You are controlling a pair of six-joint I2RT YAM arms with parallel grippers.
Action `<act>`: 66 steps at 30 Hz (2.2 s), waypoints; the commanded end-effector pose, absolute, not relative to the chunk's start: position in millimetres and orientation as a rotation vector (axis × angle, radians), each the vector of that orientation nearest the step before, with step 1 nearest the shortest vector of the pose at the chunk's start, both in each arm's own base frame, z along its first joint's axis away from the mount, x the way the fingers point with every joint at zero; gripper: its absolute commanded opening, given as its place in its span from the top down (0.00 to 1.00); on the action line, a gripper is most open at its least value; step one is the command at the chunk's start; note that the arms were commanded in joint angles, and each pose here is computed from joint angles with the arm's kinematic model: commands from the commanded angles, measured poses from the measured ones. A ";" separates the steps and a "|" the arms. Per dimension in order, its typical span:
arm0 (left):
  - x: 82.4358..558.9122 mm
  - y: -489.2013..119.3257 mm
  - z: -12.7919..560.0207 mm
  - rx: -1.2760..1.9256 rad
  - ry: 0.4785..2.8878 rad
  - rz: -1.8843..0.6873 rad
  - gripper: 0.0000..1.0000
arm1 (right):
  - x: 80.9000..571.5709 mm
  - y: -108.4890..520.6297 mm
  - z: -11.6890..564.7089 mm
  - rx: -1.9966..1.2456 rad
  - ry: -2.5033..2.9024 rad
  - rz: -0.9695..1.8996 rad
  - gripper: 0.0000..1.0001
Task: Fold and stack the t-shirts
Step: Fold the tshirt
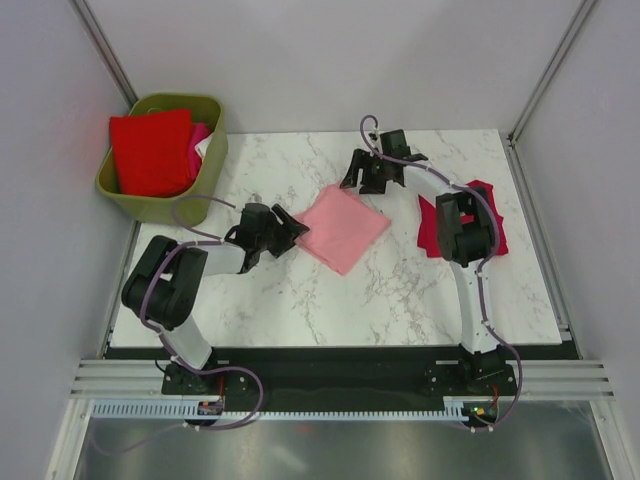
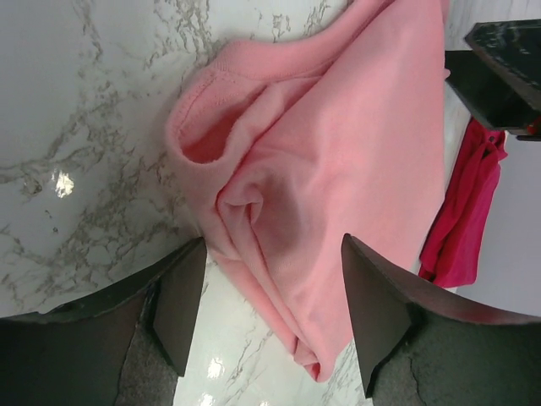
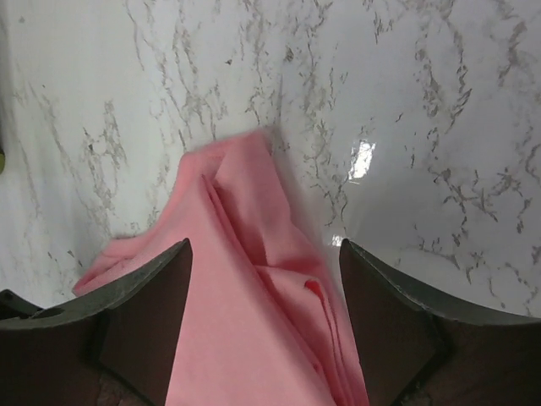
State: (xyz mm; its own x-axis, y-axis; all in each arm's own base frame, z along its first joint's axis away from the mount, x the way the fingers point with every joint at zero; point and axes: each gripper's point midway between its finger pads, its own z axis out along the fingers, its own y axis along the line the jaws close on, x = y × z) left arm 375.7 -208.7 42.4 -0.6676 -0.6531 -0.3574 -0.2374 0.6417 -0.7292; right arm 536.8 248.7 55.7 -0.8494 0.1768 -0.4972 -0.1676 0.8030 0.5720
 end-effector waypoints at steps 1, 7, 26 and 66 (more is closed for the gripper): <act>391.2 -207.4 46.2 -0.743 2.190 -0.872 0.28 | 545.4 258.0 52.9 -0.074 2.430 0.890 0.22; 395.1 -207.0 41.2 -0.759 2.182 -0.869 0.33 | 545.6 270.9 38.3 -0.130 2.435 1.011 0.28; 455.3 -194.1 39.7 -0.643 2.199 -0.833 0.68 | 519.5 262.1 32.1 -0.109 2.494 1.003 0.69; 497.2 -183.6 35.7 -0.367 2.321 -0.665 0.43 | 483.6 232.0 5.5 0.147 2.536 0.798 0.45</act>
